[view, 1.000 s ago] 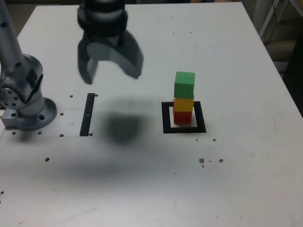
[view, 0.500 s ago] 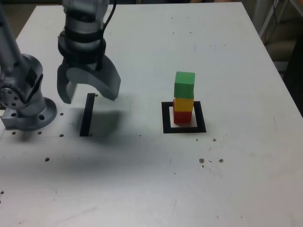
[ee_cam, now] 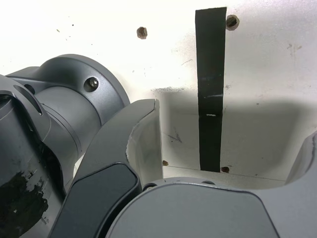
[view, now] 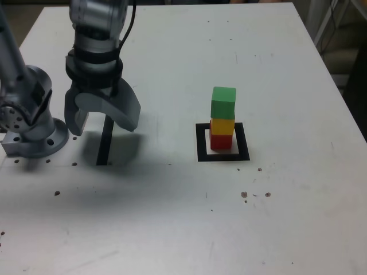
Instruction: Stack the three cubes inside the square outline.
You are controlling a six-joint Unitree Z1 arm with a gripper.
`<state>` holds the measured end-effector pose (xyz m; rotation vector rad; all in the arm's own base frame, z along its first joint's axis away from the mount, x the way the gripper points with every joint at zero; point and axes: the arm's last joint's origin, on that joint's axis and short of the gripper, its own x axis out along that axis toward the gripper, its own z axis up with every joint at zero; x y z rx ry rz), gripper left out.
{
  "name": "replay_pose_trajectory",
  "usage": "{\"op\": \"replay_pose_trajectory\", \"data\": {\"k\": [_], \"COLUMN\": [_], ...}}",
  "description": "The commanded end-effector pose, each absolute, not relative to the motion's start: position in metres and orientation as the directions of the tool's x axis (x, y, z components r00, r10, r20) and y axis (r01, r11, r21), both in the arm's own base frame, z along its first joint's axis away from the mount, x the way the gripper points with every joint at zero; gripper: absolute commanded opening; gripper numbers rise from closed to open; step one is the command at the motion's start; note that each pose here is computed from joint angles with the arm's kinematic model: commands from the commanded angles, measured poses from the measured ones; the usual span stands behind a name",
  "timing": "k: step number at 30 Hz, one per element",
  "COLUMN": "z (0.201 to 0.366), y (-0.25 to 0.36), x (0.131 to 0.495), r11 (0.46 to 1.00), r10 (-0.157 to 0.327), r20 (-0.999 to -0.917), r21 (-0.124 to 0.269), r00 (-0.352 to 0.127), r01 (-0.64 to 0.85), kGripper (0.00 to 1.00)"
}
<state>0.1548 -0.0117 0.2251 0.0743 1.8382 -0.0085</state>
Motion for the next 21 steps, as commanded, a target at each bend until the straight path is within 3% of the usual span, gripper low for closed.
{"op": "replay_pose_trajectory", "data": {"k": [1,21], "z": [0.2256,0.2271], "y": [-0.0115,-0.0114], "x": [0.1542,0.1529], "r11": [0.998,0.998], "r10": [0.043,0.042], "r20": [-0.9650,-0.9647], "r21": [0.031,0.029], "r00": [-0.259,-0.260], "r01": [0.051,0.051], "kGripper": [0.99,0.99]}}
